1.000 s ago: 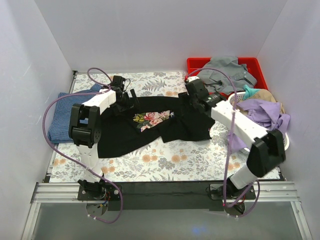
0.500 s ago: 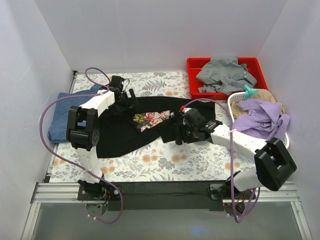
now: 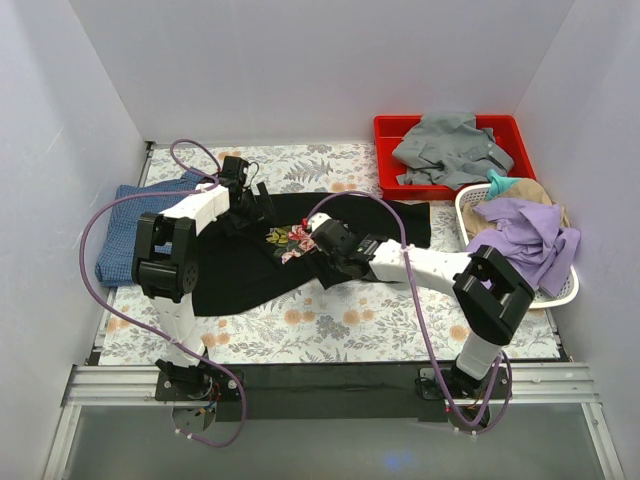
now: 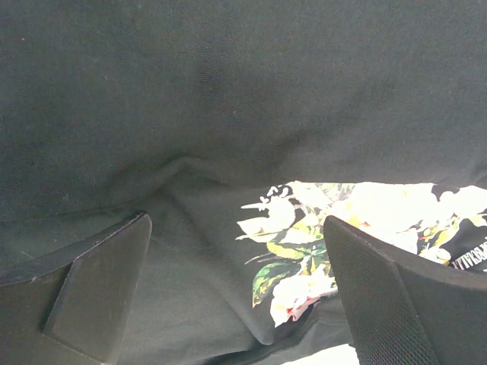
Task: Fold and stack the t-shirts
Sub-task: Fold the tshirt
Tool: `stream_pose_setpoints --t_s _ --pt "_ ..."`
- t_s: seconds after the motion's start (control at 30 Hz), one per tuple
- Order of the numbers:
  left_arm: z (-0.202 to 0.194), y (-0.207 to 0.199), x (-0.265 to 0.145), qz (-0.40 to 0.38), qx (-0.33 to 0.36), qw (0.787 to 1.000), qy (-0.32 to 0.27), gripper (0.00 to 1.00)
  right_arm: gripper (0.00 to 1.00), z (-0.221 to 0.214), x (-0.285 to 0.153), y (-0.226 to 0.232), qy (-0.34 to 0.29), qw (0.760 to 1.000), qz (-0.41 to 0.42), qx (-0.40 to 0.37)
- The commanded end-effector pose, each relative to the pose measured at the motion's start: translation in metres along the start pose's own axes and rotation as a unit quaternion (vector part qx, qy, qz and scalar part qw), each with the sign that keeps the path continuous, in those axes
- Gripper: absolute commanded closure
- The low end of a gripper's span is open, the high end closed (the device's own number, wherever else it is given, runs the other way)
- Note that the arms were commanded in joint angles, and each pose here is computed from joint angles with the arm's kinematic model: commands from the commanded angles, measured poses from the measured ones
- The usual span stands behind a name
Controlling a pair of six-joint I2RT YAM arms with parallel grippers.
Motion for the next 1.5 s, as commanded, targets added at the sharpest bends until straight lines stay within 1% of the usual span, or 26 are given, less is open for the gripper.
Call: stream_pose_setpoints --t_s 0.0,0.13,0.23,0.43,0.53,0.6,0.63,0.67,0.73,0.83,0.9,0.93,1.0,1.03,1.1,1.13,1.17,1.2,1.27,1.3,1.33,1.37,1.4,1.47 --pt "0.018 -0.001 -0.026 0.0 -0.003 0.999 -0.046 0.04 0.23 0.027 -0.005 0.01 -0.041 0.998 -0.019 -0.043" --pt "0.018 -0.001 -0.026 0.002 -0.006 0.999 -0.047 0.04 0.23 0.028 0.0 0.022 -0.04 0.998 -0.015 -0.053" --pt "0.018 0.0 -0.025 0.002 -0.007 0.999 -0.046 0.04 0.23 0.022 0.009 0.023 -0.03 0.998 -0.029 -0.053" --pt "0.016 0.002 -0.024 0.005 -0.01 0.999 -0.043 0.04 0.23 0.004 0.028 0.013 -0.011 0.995 -0.082 -0.057" --pt "0.016 0.004 -0.023 0.006 -0.013 0.999 -0.04 0.04 0.27 -0.007 0.034 0.005 -0.004 0.99 -0.122 -0.063" --pt "0.015 0.005 -0.022 0.008 -0.013 0.999 -0.038 0.04 0.4 -0.011 0.033 0.0 -0.003 0.988 -0.147 -0.057" --pt "0.015 0.005 -0.022 0.008 -0.013 0.999 -0.037 0.04 0.47 -0.017 0.032 -0.005 0.008 0.985 -0.164 -0.059" --pt "0.015 0.006 -0.022 0.008 -0.013 0.999 -0.037 0.04 0.61 -0.019 0.032 -0.009 0.006 0.983 -0.178 -0.047" --pt "0.014 0.007 -0.021 0.009 -0.013 0.999 -0.036 0.04 0.7 -0.028 0.028 -0.017 0.024 0.978 -0.203 -0.045" --pt "0.014 0.009 -0.021 0.011 -0.015 0.999 -0.034 0.04 0.98 -0.036 0.021 -0.019 0.035 0.977 -0.207 -0.04" --pt "0.014 0.009 -0.021 0.01 -0.015 0.999 -0.035 0.04 0.99 -0.039 0.014 -0.016 0.034 0.978 -0.201 -0.043" --pt "0.014 0.009 -0.021 0.01 -0.014 0.999 -0.034 0.04 0.99 -0.032 0.003 -0.012 0.022 0.98 -0.192 -0.04" --pt "0.015 0.009 -0.023 0.01 -0.011 0.999 -0.036 0.04 0.99 -0.029 -0.017 -0.009 0.02 0.981 -0.186 -0.041" --pt "0.016 0.009 -0.024 0.01 -0.01 0.999 -0.037 0.04 0.99 -0.022 -0.033 -0.005 0.013 0.985 -0.168 -0.032" --pt "0.017 0.009 -0.028 0.012 -0.006 0.999 -0.037 0.04 0.99 -0.024 -0.056 -0.007 0.029 0.985 -0.166 -0.031" --pt "0.018 0.009 -0.029 0.012 -0.005 0.999 -0.038 0.04 0.99 -0.024 -0.069 -0.001 0.034 0.99 -0.137 -0.022" --pt "0.019 0.009 -0.031 0.013 -0.004 0.999 -0.042 0.04 0.99 -0.027 -0.077 0.002 0.039 0.991 -0.126 -0.018" --pt "0.02 0.009 -0.034 0.013 -0.002 0.999 -0.045 0.04 0.99 -0.035 -0.086 0.0 0.057 0.99 -0.126 -0.018" --pt "0.019 0.01 -0.034 0.014 0.001 0.999 -0.046 0.04 0.99 -0.047 -0.103 0.01 0.082 0.992 -0.092 -0.011" --pt "0.019 0.01 -0.034 0.014 0.003 0.999 -0.046 0.04 0.99 -0.057 -0.112 0.009 0.107 0.99 -0.095 -0.018" --pt "0.018 0.01 -0.034 0.014 0.004 0.999 -0.043 0.04 0.99 -0.065 -0.12 0.016 0.129 0.989 -0.071 -0.02" --pt "0.016 0.01 -0.033 0.014 0.005 0.999 -0.04 0.04 0.99 -0.073 -0.127 0.024 0.14 0.988 -0.061 -0.032" --pt "0.015 0.01 -0.034 0.013 0.006 0.999 -0.039 0.04 0.99 -0.083 -0.136 0.022 0.163 0.983 -0.069 -0.042" --pt "0.012 0.011 -0.032 0.013 0.007 0.999 -0.034 0.04 0.99 -0.094 -0.151 0.038 0.187 0.98 -0.039 -0.05"
Point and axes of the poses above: each gripper's point midway between its finger pads, its own x axis out along the fingers, its own y axis along the line the jaws close on, z = x × y, the point moved 3 cm from there along -x, back along the fingers, and after that the axes turned 14 degrees about x, right-handed, at the moved point
